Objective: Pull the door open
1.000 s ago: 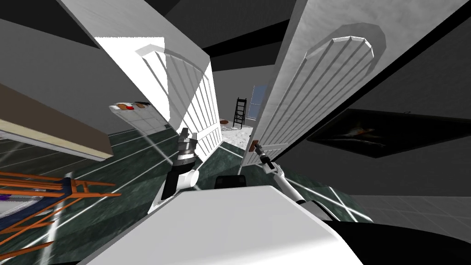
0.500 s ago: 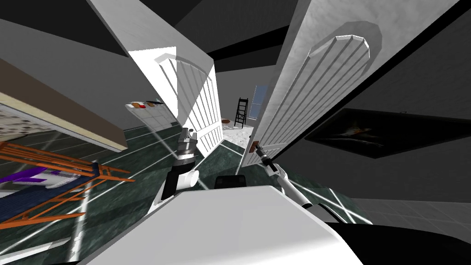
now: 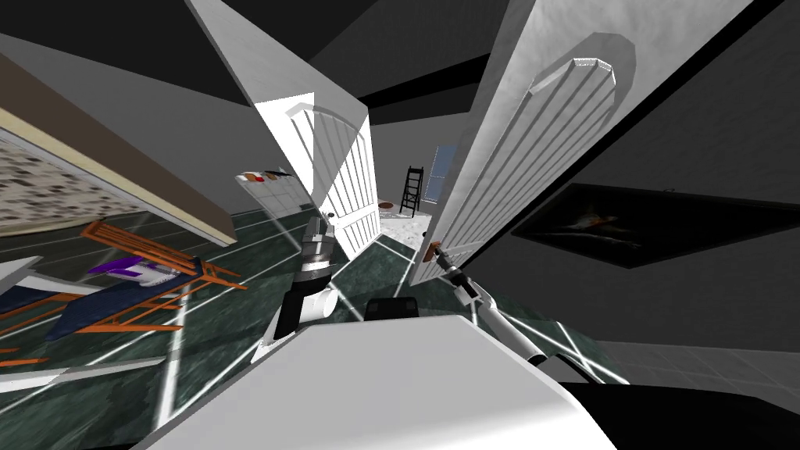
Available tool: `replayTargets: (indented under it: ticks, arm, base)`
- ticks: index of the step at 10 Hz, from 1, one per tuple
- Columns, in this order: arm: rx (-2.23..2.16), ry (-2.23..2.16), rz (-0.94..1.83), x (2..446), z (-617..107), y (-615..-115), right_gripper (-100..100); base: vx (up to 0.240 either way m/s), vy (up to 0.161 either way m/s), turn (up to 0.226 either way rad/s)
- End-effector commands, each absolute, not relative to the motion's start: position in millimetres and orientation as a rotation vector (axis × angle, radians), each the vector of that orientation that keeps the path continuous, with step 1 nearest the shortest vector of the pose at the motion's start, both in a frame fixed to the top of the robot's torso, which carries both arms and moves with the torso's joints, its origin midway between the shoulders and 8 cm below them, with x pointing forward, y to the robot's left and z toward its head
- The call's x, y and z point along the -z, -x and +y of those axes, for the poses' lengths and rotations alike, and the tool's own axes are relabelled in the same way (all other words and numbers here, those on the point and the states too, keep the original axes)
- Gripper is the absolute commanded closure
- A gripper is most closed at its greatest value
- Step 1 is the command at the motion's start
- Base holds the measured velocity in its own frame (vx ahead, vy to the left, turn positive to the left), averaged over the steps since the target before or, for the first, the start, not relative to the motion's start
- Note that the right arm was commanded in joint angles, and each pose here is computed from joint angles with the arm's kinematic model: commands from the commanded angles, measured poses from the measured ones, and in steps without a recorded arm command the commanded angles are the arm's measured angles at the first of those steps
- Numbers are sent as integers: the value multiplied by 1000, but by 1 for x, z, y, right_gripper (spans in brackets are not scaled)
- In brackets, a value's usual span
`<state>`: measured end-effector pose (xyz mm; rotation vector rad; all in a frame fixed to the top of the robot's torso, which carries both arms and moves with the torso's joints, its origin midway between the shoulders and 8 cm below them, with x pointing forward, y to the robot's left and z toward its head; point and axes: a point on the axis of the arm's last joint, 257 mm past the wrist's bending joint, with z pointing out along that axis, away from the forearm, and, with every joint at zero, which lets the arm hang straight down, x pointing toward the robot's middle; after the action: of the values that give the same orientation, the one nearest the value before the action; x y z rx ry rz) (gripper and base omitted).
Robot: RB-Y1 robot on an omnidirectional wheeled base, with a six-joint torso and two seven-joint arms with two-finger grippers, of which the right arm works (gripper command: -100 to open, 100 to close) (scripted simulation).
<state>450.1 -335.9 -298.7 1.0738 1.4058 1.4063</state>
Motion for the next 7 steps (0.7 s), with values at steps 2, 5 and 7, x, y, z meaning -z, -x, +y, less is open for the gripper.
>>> replayTargets:
  ticks: [2,5,7]
  arm:
    - [-1430,-1055,1434,300,-327,-440,100]
    - [-1469,-1015,1473,299,-315,-426,100]
    - [-1503,-984,1506,297,-305,-413,100]
  base:
    - [-101,-50,9]
    - [-154,-124,10]
    - [-176,-156,17]
